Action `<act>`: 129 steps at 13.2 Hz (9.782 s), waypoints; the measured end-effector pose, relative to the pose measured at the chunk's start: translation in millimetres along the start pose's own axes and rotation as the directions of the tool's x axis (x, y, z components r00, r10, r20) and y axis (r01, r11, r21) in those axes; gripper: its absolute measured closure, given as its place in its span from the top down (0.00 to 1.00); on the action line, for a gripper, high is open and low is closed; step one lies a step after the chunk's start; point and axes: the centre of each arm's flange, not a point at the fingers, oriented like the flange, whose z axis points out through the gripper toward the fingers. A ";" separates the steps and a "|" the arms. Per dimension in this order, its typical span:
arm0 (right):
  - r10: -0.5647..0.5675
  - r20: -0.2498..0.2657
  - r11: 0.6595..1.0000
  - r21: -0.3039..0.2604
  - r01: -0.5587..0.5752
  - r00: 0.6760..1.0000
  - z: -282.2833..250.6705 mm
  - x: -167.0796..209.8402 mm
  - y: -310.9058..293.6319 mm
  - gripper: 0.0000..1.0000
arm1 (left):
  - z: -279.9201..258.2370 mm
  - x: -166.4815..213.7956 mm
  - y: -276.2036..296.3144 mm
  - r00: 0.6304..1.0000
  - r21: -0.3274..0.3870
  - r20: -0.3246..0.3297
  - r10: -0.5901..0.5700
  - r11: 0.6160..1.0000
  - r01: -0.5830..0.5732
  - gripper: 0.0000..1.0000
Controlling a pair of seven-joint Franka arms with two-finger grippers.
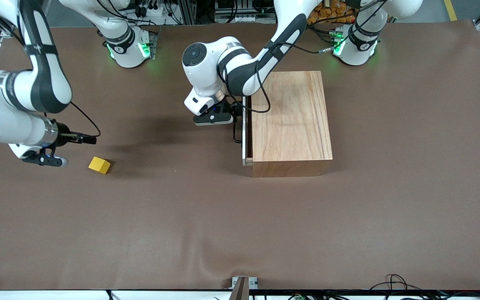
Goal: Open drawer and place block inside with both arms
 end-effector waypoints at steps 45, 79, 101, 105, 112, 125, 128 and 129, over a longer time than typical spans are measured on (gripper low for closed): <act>0.120 -0.032 0.991 -0.058 -0.121 0.992 148.1 68.6 16.3 0.56 | -130.3 12.5 28.1 0.977 -0.516 0.067 -0.202 0.831 0.208 1.00; -0.338 -0.031 0.939 0.062 0.339 0.941 -24.0 -148.7 -478.3 0.56 | -269.9 204.3 -544.3 0.987 -0.251 0.146 0.071 0.967 -0.032 1.00; -0.155 -0.065 0.988 -0.027 0.153 0.986 -131.5 -111.2 -368.7 1.00 | -264.1 151.8 -631.0 0.995 -0.105 0.095 0.036 0.994 -0.026 1.00; -0.173 -0.070 0.985 -0.001 0.174 0.982 -189.4 -78.4 -247.5 1.00 | -259.4 152.0 -648.8 0.992 -0.098 0.109 -0.059 0.993 0.069 1.00; -0.304 -0.223 0.952 -0.101 0.288 0.926 -267.1 -106.3 -126.7 1.00 | -260.1 151.5 -649.0 0.993 -0.099 0.107 -0.049 0.993 0.060 1.00; -0.174 -0.212 0.984 -0.007 0.176 0.962 -302.3 -125.5 -50.3 1.00 | -258.8 151.4 -648.1 0.995 -0.104 0.105 0.004 0.995 0.007 1.00; -0.136 -0.203 0.990 0.002 0.140 0.970 -300.8 -129.8 -65.6 1.00 | -260.3 151.5 -645.7 0.995 -0.104 0.101 0.008 0.995 0.003 1.00; -0.141 -0.204 0.990 0.000 0.144 0.969 -301.2 -130.5 -67.8 1.00 | -261.2 151.5 -644.8 0.995 -0.105 0.100 0.010 0.995 0.001 1.00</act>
